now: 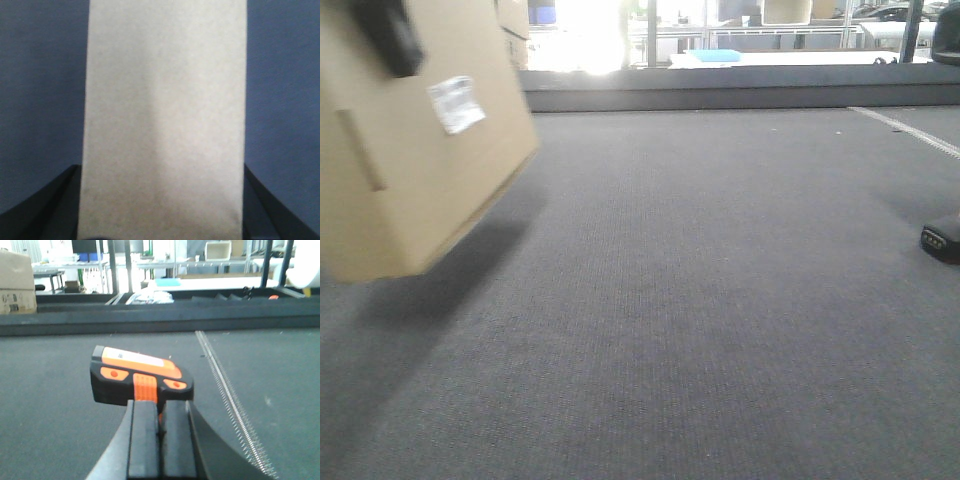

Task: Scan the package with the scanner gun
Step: 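Set the box back upright on the belt with the left gripper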

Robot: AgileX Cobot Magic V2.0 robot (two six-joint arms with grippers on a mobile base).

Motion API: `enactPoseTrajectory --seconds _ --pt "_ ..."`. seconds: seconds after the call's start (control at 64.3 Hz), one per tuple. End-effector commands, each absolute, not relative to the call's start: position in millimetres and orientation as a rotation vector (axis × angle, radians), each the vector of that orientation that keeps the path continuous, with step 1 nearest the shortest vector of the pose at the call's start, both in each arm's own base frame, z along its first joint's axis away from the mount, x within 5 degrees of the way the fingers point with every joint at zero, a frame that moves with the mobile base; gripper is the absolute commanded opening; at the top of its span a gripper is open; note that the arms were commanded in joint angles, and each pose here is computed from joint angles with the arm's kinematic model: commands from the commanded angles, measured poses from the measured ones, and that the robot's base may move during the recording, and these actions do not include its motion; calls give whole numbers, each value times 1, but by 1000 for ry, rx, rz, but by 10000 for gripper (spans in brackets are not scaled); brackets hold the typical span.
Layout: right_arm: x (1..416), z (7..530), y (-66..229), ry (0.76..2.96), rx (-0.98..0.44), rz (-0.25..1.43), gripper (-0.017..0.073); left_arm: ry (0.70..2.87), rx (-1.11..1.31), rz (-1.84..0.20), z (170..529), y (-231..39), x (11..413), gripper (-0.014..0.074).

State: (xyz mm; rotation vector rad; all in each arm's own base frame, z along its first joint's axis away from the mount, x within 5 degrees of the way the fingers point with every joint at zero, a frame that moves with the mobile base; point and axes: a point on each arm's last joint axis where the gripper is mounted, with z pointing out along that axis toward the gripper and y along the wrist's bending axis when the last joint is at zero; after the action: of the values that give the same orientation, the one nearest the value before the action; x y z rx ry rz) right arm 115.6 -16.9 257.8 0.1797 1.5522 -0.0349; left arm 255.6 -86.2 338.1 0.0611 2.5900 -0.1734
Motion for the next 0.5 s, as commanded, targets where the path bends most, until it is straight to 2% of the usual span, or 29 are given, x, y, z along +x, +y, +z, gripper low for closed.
enactPoseTrajectory --seconds 0.0,0.249,0.482 --pt "105 262 -16 1508 170 -49 -169 2582 88 -124 343 -71 254 -111" --pt "83 270 -13 1427 172 -56 -169 2610 43 -14 330 -32 260 -111" --pt "81 270 -13 1424 173 -57 -169 2593 -24 68 314 1 263 -111"
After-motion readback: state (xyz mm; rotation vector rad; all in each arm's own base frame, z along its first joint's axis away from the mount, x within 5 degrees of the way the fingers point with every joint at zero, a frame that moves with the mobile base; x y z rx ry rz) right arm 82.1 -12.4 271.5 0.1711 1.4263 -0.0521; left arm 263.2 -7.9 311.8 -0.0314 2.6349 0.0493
